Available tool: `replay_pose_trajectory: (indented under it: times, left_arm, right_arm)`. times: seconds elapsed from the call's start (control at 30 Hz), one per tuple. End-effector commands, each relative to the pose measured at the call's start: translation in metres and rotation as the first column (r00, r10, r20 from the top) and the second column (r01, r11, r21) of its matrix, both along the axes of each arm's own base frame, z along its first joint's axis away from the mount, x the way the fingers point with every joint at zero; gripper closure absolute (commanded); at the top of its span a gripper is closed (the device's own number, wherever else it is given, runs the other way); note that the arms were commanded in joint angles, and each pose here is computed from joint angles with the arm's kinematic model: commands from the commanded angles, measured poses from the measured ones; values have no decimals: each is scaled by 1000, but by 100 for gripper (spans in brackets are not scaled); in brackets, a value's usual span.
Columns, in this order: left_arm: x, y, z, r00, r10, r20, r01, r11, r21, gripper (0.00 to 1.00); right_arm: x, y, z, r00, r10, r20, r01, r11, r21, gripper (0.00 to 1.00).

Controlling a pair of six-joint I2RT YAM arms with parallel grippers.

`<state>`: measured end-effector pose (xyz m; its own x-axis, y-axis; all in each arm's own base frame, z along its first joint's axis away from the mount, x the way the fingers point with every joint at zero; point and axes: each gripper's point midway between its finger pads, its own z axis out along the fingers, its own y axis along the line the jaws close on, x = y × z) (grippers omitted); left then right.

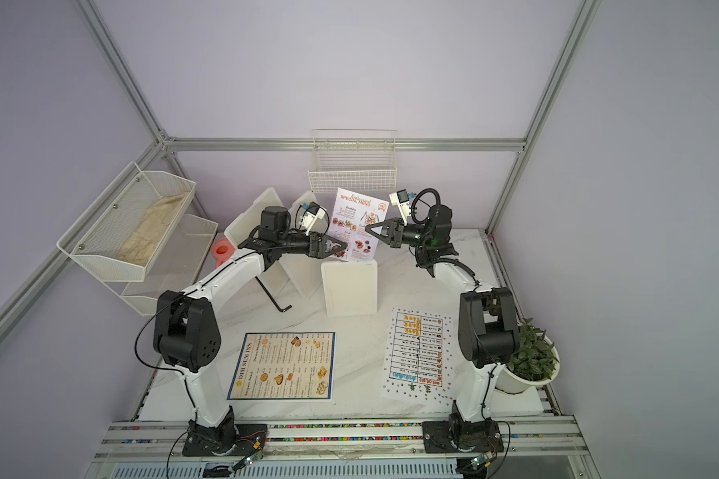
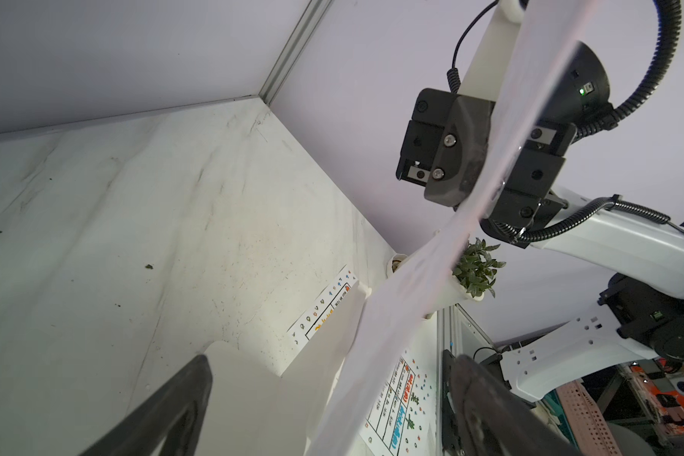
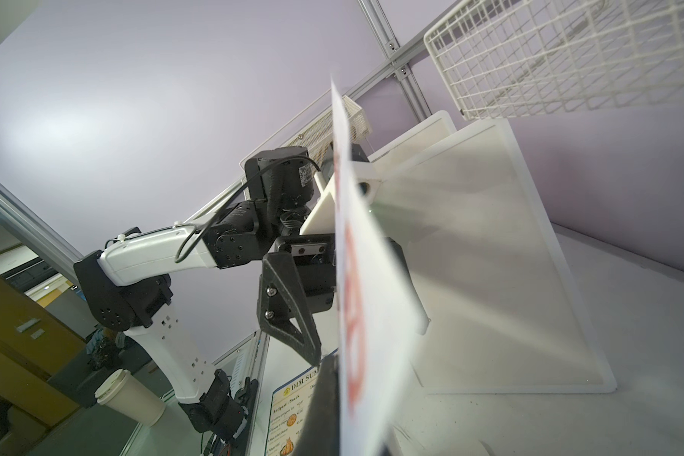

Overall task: Insert the menus into the narrow rack
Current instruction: Insert the menu into the narrow rack.

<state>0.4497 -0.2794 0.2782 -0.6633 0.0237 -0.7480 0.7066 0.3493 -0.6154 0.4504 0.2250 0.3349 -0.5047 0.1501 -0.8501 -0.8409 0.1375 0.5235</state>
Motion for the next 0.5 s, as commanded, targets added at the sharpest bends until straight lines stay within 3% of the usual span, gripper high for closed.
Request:
replay_pose_trajectory:
  times: [0.0, 0.1, 0.23, 0.47]
  left_arm:
    - [-6, -1, 37, 993, -38, 111, 42, 998, -39, 16]
    - [-11, -1, 44, 991, -48, 128, 55, 997, -48, 27]
    - [-16, 0, 51, 989, -53, 141, 61, 997, -54, 35]
    - [-16, 2, 55, 988, -42, 148, 50, 997, -52, 37]
  right_arm:
    - [0, -4, 7, 999, -33, 18, 33, 999, -13, 100]
    - [4, -5, 3, 998, -63, 23, 64, 997, -44, 100]
    - [7, -6, 0, 996, -84, 20, 85, 995, -56, 100]
    - [14, -8, -3, 993, -115, 11, 116, 991, -62, 100]
